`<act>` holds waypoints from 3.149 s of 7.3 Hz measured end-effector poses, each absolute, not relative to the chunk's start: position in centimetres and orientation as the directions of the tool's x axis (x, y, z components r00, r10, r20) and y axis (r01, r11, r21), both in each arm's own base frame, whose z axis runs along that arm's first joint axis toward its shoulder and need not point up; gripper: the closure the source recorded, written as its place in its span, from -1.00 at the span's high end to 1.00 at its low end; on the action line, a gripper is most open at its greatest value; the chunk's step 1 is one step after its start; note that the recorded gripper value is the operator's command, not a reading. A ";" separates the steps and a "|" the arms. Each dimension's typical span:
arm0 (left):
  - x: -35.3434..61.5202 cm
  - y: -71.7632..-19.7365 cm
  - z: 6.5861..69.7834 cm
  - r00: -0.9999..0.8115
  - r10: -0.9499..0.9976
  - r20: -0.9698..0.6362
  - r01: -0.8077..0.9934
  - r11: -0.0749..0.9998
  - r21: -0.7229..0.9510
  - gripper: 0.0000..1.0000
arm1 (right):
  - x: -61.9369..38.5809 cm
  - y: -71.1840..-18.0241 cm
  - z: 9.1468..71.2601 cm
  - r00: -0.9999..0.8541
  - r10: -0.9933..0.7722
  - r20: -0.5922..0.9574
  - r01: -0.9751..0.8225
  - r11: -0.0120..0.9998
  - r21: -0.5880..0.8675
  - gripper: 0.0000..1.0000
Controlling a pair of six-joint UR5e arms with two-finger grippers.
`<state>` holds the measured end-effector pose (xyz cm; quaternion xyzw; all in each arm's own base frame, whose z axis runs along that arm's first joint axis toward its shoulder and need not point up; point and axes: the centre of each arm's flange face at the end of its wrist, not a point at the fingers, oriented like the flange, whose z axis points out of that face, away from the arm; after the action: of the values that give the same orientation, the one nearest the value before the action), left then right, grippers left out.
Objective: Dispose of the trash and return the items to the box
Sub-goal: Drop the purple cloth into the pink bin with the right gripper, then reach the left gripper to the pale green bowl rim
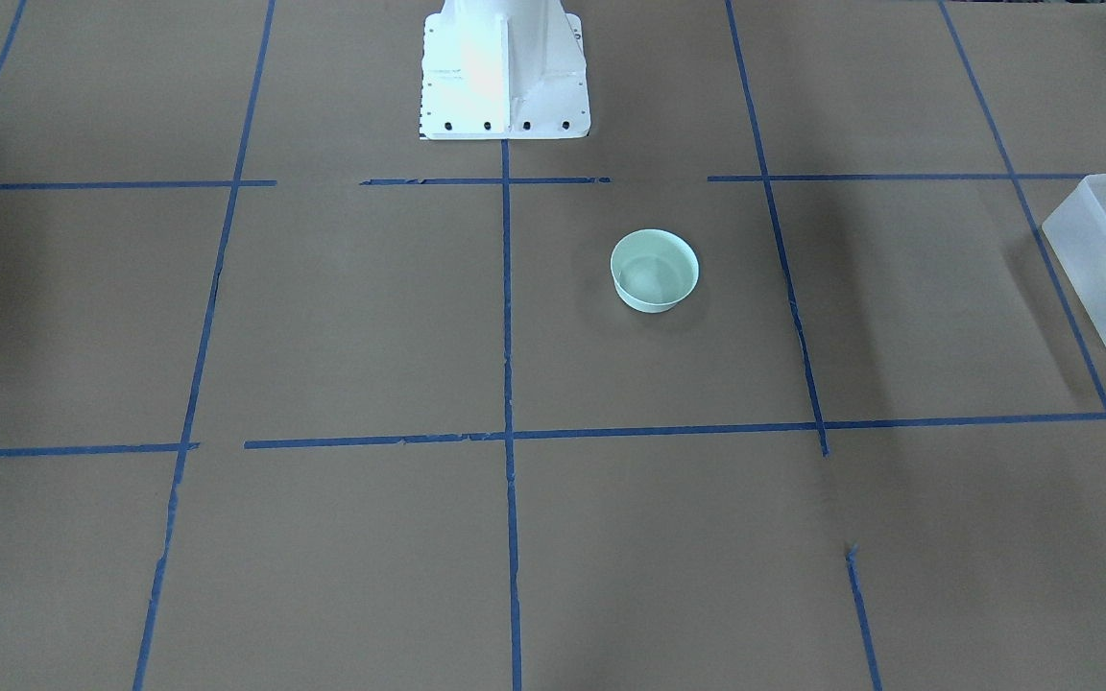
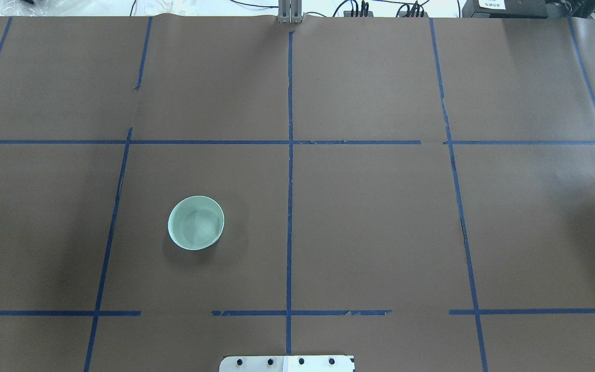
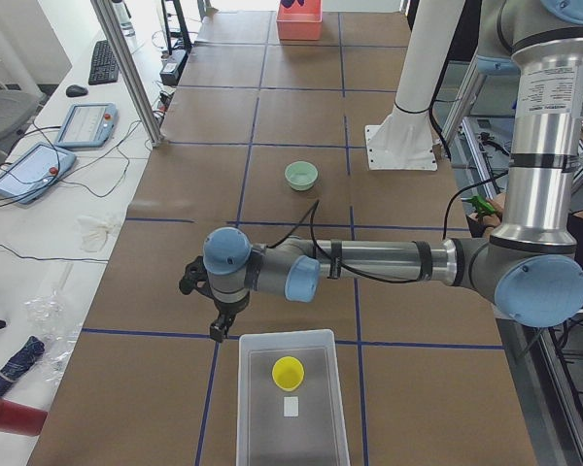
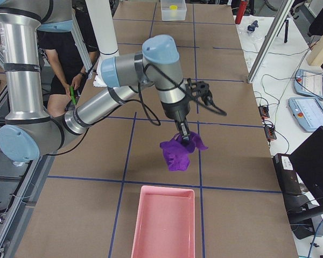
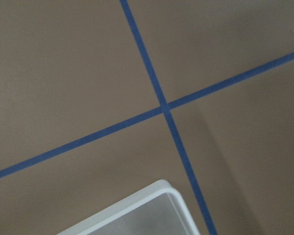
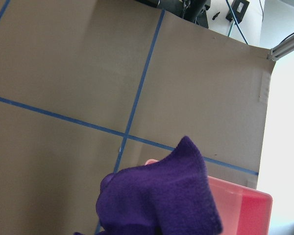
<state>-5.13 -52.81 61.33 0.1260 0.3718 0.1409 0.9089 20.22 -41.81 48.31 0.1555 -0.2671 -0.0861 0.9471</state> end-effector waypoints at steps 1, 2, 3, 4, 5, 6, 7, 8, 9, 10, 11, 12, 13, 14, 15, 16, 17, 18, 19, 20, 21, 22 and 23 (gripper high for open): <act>-5.4 -54.1 59.2 0.688 0.339 -0.641 -0.144 0.930 0.338 1.00 | 22.0 -41.5 54.6 0.836 -0.269 0.479 0.114 0.938 0.328 -1.00; -5.5 -55.0 57.2 0.694 0.323 -0.643 -0.118 0.932 0.342 1.00 | 23.3 -41.4 60.7 0.829 -0.283 0.483 0.133 0.938 0.321 -1.00; -5.6 -55.5 55.4 0.698 0.307 -0.647 -0.090 0.934 0.346 1.00 | 23.8 -41.0 66.0 0.823 -0.281 0.494 0.138 0.942 0.306 -0.27; -5.6 -55.7 53.5 0.701 0.287 -0.653 -0.057 0.935 0.349 1.00 | 23.8 -40.5 70.3 0.817 -0.270 0.510 0.136 0.949 0.285 0.99; -5.5 -55.7 51.8 0.703 0.261 -0.662 -0.022 0.938 0.347 1.00 | 23.6 -40.0 72.8 0.812 -0.257 0.524 0.130 0.955 0.267 1.00; -5.0 -55.9 49.9 0.700 0.235 -0.674 0.012 0.940 0.341 1.00 | 23.5 -39.8 73.6 0.805 -0.246 0.541 0.119 0.958 0.259 1.00; -3.5 -56.0 47.9 0.692 0.213 -0.690 0.037 0.944 0.329 1.00 | 23.3 -39.9 73.3 0.798 -0.210 0.564 0.085 0.967 0.241 1.00; -1.2 -55.8 46.1 0.679 0.198 -0.707 0.049 0.949 0.312 1.00 | 22.9 -40.5 71.6 0.793 -0.153 0.590 0.038 0.978 0.203 1.00; 1.4 -55.4 44.3 0.663 0.180 -0.727 0.059 0.955 0.290 1.00 | 21.8 -41.5 68.2 0.785 -0.101 0.611 0.002 0.987 0.161 1.00; 3.9 -54.8 42.9 0.647 0.160 -0.745 0.065 0.963 0.263 1.00 | 19.9 -42.3 64.0 0.773 -0.055 0.632 -0.029 0.992 0.122 1.00; 6.1 -54.2 41.7 0.633 0.142 -0.761 0.067 0.969 0.237 1.00 | 17.6 -43.0 60.2 0.758 -0.023 0.652 -0.055 0.993 0.100 1.00; 8.5 -53.3 40.5 0.618 0.123 -0.777 0.067 0.976 0.207 1.00 | 14.8 -43.7 57.4 0.742 -0.006 0.670 -0.067 0.994 0.082 1.00; 11.1 -52.1 39.0 0.603 0.099 -0.791 0.069 0.982 0.176 1.00 | 11.6 -44.5 55.7 0.732 0.008 0.682 -0.062 0.997 0.055 1.00; 14.0 -50.7 37.5 0.597 0.069 -0.800 0.076 0.987 0.142 1.00 | 8.5 -45.3 54.7 0.727 0.018 0.686 -0.048 0.999 0.025 1.00; 16.8 -49.4 36.4 0.593 0.041 -0.804 0.076 0.991 0.106 1.00 | 6.3 -45.9 54.4 0.727 0.029 0.686 -0.041 0.999 0.002 1.00; 19.4 -48.2 35.8 0.589 0.020 -0.808 0.070 0.995 0.075 1.00 | 5.4 -46.4 54.8 0.725 0.023 0.688 -0.039 0.999 0.007 1.00; 21.5 -47.2 35.3 0.588 0.002 -0.809 0.068 0.996 0.052 1.00 | 4.9 -47.0 56.1 0.719 0.002 0.695 -0.036 0.999 0.034 1.00; 23.3 -46.4 35.0 0.586 -0.012 -0.811 0.071 0.997 0.036 1.00 | 4.8 -47.3 57.7 0.712 -0.022 0.702 -0.033 0.997 0.065 1.00; 25.0 -45.6 34.7 0.581 -0.026 -0.813 0.071 0.997 0.019 1.00 | 4.8 -47.5 59.3 0.708 -0.033 0.705 -0.031 0.996 0.078 1.00; 27.0 -44.7 34.4 0.581 -0.040 -0.813 0.074 0.997 0.004 1.00 | 4.8 -47.6 60.9 0.708 -0.028 0.706 -0.032 0.997 0.072 1.00; 29.0 -43.9 34.2 0.582 -0.052 -0.811 0.079 0.997 -0.008 1.00 | 5.0 -47.6 61.9 0.707 -0.017 0.707 -0.036 0.998 0.060 1.00; 30.6 -43.2 34.0 0.582 -0.061 -0.811 0.077 0.997 -0.020 1.00 | 5.4 -47.5 62.7 0.699 -0.005 0.715 -0.043 0.998 0.049 1.00; 32.2 -42.6 33.8 0.584 -0.071 -0.809 0.074 0.997 -0.034 1.00 | 5.8 -47.4 63.1 0.687 -0.001 0.727 -0.046 0.998 0.045 1.00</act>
<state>32.21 -42.60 33.80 0.0019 0.4544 -0.0407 0.8899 5.85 -47.39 63.14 0.0298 -0.3957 0.0121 0.9178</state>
